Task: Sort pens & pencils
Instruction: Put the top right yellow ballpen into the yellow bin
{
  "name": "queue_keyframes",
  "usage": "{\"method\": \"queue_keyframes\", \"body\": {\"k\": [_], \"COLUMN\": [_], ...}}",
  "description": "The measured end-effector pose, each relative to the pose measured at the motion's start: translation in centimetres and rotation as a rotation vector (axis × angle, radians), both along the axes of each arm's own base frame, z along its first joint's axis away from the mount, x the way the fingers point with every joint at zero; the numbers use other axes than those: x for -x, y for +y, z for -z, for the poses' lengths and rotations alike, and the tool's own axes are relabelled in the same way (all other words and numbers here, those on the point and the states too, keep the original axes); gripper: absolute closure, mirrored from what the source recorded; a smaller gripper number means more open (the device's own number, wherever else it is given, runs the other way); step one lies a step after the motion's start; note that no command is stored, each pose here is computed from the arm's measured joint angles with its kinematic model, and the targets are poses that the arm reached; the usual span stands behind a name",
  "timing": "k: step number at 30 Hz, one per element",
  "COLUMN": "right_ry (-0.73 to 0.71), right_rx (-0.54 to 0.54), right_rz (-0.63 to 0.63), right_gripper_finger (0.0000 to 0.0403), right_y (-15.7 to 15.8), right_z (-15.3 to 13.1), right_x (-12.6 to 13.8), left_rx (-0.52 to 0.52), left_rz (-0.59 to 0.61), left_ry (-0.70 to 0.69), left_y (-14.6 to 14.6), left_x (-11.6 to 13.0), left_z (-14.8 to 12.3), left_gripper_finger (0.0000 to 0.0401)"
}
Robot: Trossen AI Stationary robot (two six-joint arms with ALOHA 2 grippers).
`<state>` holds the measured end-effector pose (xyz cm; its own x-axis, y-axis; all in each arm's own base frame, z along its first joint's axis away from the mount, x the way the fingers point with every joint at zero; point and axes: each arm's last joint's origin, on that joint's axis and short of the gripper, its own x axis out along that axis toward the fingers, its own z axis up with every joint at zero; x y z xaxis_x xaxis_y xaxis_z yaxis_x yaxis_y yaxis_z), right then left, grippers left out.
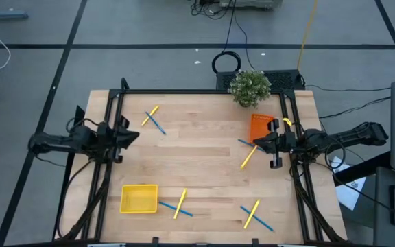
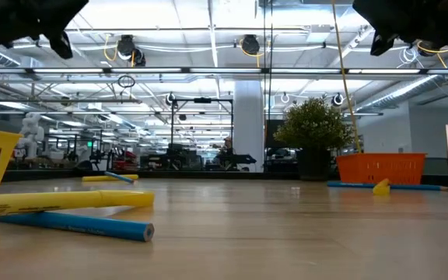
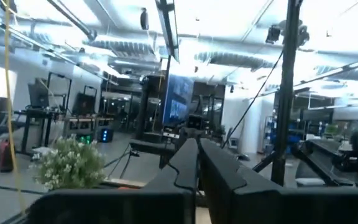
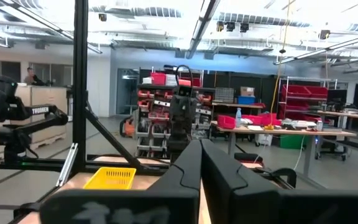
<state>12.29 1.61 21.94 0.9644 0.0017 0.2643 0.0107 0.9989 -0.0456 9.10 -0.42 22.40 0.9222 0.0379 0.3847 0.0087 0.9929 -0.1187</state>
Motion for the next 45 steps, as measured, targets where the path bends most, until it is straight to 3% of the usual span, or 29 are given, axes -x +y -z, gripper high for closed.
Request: {"method": "queue_keyframes", "body": {"k": [12,18,25,31,37,45], "right_ry": [-0.015,-0.092,-0.036,0.223,0.559,0.935], "right_rx": [0.022,0.04,0.04,-0.036,-0.066,-0.156], "right_rz": [0.017,0.068,0.15,0.254,0.261,0.254], "right_gripper_finger": [0.0403,0.0403,0.0403,0.0384,0.0312,0.0233], "right_y": [-0.1,-0.6,-1.0,-1.2,-0.5,0.8], "right_z": [-0.1,-0.9,-0.3,0.4,-0.4,2.1], "right_x": [-0.2,0.0,-0.7,-2.9,-6.0,-7.4], "left_rx": [-0.05,-0.111,-0.137,-0.132,-0.1,-0.047], "left_rz": [-0.055,-0.04,0.035,0.022,0.028,-0.045], "left_ry": [0.213,0.213,0.159,0.163,0.21,0.287], "left_y": [-0.1,-0.3,-0.5,-0.5,-0.4,-0.2], "left_x": [-3.3,-3.8,-3.6,-3.6,-3.7,-3.8], "left_z": [-3.2,-4.4,-6.1,-6.1,-5.7,-5.0], "left_gripper_finger": [0.0399,0.04,0.04,0.04,0.0394,0.0389]}}
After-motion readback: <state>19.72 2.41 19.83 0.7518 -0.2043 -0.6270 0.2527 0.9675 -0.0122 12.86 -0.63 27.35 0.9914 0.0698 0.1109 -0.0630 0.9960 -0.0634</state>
